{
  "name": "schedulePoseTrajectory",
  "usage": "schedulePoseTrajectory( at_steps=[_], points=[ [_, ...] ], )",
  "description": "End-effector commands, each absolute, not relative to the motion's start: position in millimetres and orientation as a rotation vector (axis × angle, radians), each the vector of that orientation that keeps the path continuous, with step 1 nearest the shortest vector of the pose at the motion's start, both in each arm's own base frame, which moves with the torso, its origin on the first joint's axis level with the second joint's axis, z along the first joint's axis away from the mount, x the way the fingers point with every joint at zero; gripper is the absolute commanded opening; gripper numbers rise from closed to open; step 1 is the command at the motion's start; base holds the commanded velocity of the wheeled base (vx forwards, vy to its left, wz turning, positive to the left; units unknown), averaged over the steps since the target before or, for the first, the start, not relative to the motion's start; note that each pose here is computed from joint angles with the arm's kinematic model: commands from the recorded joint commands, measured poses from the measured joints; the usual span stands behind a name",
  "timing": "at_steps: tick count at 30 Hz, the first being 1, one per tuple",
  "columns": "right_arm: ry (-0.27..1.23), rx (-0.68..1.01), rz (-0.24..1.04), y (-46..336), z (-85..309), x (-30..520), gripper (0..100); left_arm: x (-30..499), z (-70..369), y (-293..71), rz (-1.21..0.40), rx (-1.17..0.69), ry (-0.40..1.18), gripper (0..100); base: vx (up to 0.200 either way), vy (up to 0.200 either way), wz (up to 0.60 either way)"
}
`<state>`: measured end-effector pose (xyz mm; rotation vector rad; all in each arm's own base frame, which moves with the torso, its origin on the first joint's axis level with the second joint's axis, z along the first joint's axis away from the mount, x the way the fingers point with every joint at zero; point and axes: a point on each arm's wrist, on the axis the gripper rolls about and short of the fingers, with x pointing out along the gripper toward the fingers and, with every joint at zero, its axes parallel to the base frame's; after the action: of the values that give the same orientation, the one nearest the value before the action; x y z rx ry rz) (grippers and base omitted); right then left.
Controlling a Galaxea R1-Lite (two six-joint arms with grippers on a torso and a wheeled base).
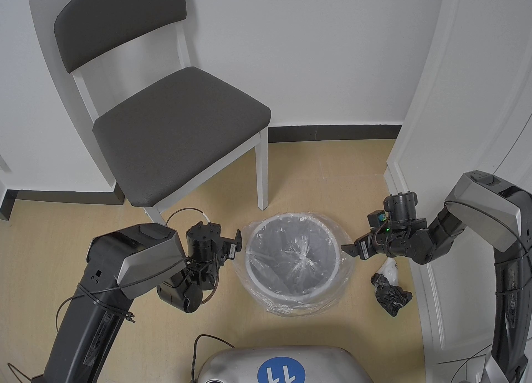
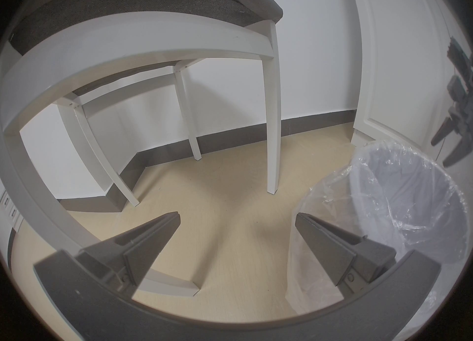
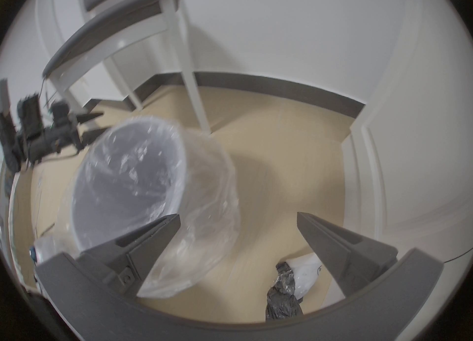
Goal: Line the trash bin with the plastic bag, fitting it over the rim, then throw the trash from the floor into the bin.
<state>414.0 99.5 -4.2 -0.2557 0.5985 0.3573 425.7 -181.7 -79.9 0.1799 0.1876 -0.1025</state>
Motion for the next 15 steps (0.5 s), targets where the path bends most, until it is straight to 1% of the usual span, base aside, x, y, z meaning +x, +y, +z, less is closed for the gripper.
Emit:
schedulePoseTrajectory(
  at_steps=[1, 3, 6, 9, 15],
  points=[
    [0.680, -0.314, 0.357, 92.3, -36.7, 414.1, 100, 425.5, -81.0, -181.5, -0.102, 0.180, 0.190, 100, 0.000, 0.000, 0.00],
    [0.696, -0.341, 0.312, 86.5, -48.2, 419.6, 100, 425.6, -81.4, -181.5, -0.102, 0.180, 0.190, 100, 0.000, 0.000, 0.00],
    [0.716, -0.368, 0.288, 82.1, -61.2, 424.2, 100, 426.2, -80.8, -181.8, -0.102, 0.179, 0.187, 100, 0.000, 0.000, 0.00],
    [0.760, -0.375, 0.294, 82.4, -61.2, 425.8, 100, 426.2, -80.8, -181.8, -0.102, 0.179, 0.187, 100, 0.000, 0.000, 0.00],
    [0.748, -0.359, 0.271, 88.4, -55.5, 447.7, 100, 426.6, -80.8, -182.0, -0.101, 0.173, 0.168, 100, 0.000, 0.000, 0.00]
  ],
)
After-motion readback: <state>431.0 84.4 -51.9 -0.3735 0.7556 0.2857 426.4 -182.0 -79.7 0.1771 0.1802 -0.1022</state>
